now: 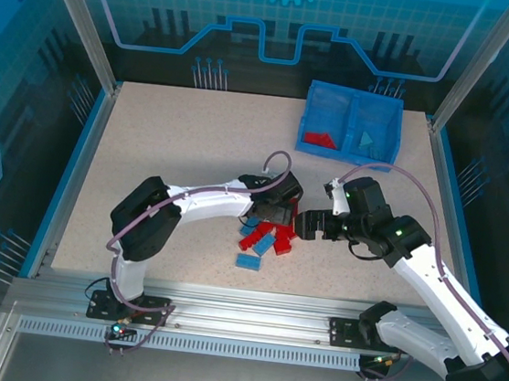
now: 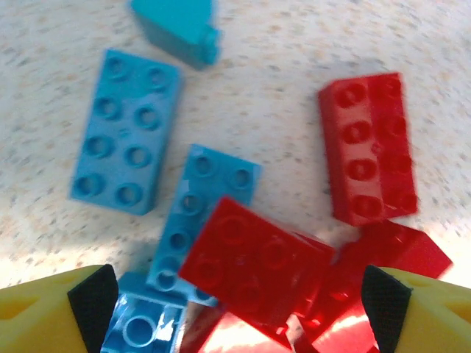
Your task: Sort the legos into containers by color
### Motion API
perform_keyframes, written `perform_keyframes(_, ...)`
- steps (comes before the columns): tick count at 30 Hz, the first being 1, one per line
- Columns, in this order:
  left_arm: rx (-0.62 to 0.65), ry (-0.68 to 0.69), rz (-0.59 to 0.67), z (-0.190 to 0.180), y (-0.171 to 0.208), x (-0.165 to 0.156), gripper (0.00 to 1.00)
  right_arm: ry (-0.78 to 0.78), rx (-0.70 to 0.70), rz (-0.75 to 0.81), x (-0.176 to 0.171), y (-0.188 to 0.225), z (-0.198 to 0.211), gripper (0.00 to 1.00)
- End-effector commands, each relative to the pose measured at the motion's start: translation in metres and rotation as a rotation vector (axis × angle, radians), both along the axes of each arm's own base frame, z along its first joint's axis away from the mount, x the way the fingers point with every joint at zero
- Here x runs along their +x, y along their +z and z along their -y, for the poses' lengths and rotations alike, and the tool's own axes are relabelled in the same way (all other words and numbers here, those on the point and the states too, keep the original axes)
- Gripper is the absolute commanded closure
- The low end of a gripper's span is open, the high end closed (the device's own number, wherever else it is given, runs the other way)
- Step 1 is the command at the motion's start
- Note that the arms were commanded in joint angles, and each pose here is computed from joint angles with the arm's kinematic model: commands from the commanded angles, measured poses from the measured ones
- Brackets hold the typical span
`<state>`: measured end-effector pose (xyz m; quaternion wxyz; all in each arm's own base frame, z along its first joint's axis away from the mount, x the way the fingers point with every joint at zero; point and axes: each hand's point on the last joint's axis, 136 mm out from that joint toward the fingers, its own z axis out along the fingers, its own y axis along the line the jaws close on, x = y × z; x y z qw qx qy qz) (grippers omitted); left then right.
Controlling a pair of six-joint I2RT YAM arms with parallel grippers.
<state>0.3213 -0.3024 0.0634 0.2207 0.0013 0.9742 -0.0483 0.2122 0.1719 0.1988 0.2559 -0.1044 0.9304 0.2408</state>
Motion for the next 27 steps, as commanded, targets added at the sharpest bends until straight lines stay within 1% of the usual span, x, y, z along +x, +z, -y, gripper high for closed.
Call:
perform_keyframes(1, -0.034, 0.206, 0.039, -0.004, 0.022, 0.004, 0.11, 0.012, -0.010, -0.004, -0.002, 0.001, -0.003, 0.00)
perform_keyframes(3, -0.085, 0.327, 0.011, 0.000, 0.027, 0.000, 0.12, 0.014, -0.011, -0.004, -0.002, 0.001, -0.003, 0.00)
perform_keyframes(6, -0.145, 0.492, -0.091, 0.009, 0.025, -0.009, 0.14, 0.018, -0.014, -0.007, -0.002, 0.000, -0.003, 0.00)
perform_keyframes(8, -0.186, 0.564, -0.117, 0.014, 0.024, -0.010, 0.16, 0.018, -0.016, -0.008, -0.003, 0.000, -0.003, 0.00)
perform_keyframes(10, -0.218, 0.647, -0.120, 0.012, 0.021, -0.010, 0.17, 0.018, -0.016, -0.006, -0.004, 0.000, -0.002, 0.00)
perform_keyframes(12, -0.234, 0.702, -0.140, 0.010, 0.014, -0.010, 0.17, 0.017, -0.020, -0.001, -0.005, 0.001, -0.001, 0.00)
perform_keyframes(14, -0.236, 0.721, -0.164, 0.011, 0.008, -0.008, 0.17, 0.015, -0.025, 0.003, -0.007, 0.001, 0.002, 0.00)
perform_keyframes(18, -0.219, 0.689, -0.169, 0.018, 0.001, 0.001, 0.17, 0.011, -0.036, 0.014, -0.008, 0.001, 0.006, 0.00)
perform_keyframes(21, -0.170, 0.711, -0.184, 0.012, -0.012, 0.002, 0.26, 0.014, -0.038, 0.015, -0.009, 0.004, 0.006, 0.00)
perform_keyframes(23, -0.160, 0.717, -0.196, 0.009, -0.020, 0.002, 0.32, 0.016, -0.039, 0.018, -0.010, 0.005, 0.007, 0.00)
perform_keyframes(27, -0.138, 0.710, -0.187, 0.004, -0.024, 0.001, 0.49, 0.009, -0.044, 0.025, -0.011, 0.005, 0.010, 0.00)
